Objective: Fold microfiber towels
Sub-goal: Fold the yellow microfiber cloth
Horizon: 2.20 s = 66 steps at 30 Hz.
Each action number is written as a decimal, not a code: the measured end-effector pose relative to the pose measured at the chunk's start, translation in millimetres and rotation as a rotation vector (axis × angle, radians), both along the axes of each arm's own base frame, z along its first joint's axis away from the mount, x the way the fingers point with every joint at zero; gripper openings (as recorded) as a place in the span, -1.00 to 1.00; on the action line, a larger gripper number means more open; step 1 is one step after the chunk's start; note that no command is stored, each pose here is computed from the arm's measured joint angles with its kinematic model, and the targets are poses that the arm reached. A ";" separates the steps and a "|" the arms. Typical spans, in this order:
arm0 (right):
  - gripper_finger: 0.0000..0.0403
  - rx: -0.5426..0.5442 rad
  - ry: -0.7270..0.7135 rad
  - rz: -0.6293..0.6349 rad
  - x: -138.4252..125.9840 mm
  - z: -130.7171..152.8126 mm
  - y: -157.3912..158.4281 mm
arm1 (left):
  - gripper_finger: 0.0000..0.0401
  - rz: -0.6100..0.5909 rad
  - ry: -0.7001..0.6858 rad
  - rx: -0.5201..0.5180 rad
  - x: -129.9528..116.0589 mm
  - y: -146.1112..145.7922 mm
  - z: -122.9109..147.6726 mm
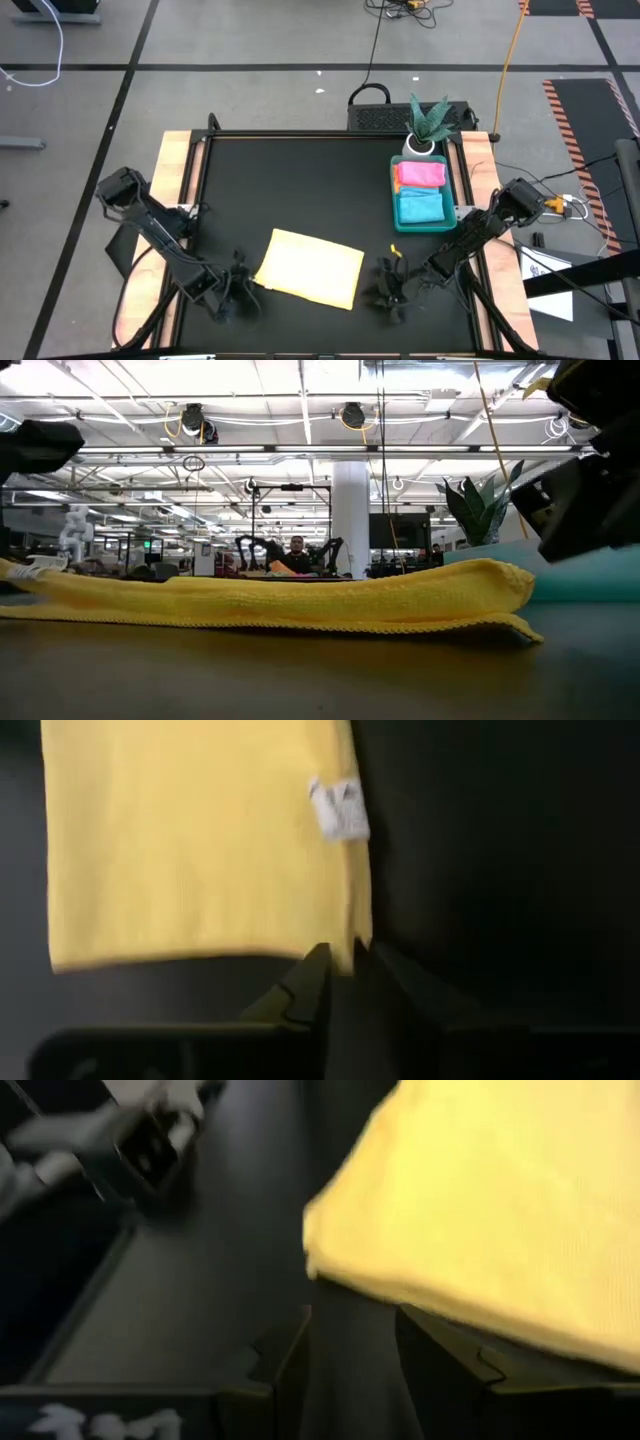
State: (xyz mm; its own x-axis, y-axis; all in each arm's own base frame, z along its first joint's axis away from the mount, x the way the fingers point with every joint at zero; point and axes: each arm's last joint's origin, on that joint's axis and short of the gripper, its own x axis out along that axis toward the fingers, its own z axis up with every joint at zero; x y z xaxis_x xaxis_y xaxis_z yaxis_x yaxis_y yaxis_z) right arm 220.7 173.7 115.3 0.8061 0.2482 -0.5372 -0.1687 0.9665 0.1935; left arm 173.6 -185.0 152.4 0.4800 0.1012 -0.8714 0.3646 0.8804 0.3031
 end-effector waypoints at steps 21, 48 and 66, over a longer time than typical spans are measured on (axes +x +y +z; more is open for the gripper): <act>-0.97 -0.069 0.064 -0.352 70.4 19.6 -62.7 | -0.73 0.464 -0.443 -0.038 47.0 94.4 -1.5; -1.00 -0.007 0.101 -0.262 47.4 19.2 -21.4 | -0.98 0.426 -0.592 -0.474 56.2 112.9 -15.9; -1.00 -0.039 0.168 -0.345 34.1 -4.7 -28.9 | -0.98 0.379 -0.630 -0.139 89.2 162.6 -58.2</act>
